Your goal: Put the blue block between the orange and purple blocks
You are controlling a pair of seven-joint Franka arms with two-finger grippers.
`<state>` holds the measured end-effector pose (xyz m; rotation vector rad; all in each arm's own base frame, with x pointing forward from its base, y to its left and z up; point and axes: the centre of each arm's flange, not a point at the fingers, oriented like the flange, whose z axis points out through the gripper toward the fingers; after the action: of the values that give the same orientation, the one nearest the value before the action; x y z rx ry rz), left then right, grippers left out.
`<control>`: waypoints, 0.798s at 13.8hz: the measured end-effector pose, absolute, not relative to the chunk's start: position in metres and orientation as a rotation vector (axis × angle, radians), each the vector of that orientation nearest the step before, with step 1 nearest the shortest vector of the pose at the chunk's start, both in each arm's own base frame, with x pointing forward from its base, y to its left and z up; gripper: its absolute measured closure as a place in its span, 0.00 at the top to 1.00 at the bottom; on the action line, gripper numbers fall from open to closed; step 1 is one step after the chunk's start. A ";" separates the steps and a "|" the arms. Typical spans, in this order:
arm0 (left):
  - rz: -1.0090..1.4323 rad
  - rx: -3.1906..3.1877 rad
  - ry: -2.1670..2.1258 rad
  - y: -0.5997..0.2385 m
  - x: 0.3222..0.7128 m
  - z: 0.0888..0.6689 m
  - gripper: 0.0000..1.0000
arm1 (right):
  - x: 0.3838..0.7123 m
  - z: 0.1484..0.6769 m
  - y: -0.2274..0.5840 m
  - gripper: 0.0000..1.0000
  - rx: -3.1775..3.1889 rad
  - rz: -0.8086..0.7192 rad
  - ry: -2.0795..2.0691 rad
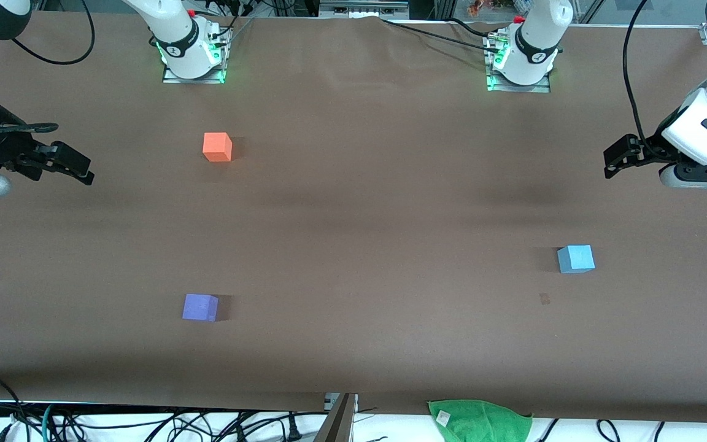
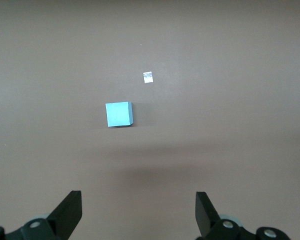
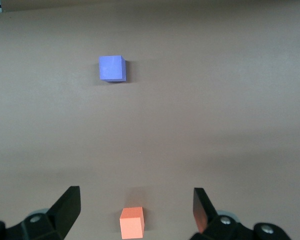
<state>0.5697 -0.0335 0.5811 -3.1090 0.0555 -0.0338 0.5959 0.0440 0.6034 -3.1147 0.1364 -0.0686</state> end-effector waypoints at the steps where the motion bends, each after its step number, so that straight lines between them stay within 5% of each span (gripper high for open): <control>1: -0.034 -3.109 0.056 -0.033 0.570 0.580 1.00 | 0.596 0.603 0.044 1.00 -3.115 -0.070 0.136; 11: 0.018 -3.108 0.053 -0.032 0.568 0.566 1.00 | 0.596 0.604 0.043 1.00 -3.107 -0.073 0.141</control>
<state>0.5681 -0.0322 0.5663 -3.1076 0.0530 0.0175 0.5963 0.0433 0.6037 -3.1073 0.1406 -0.0731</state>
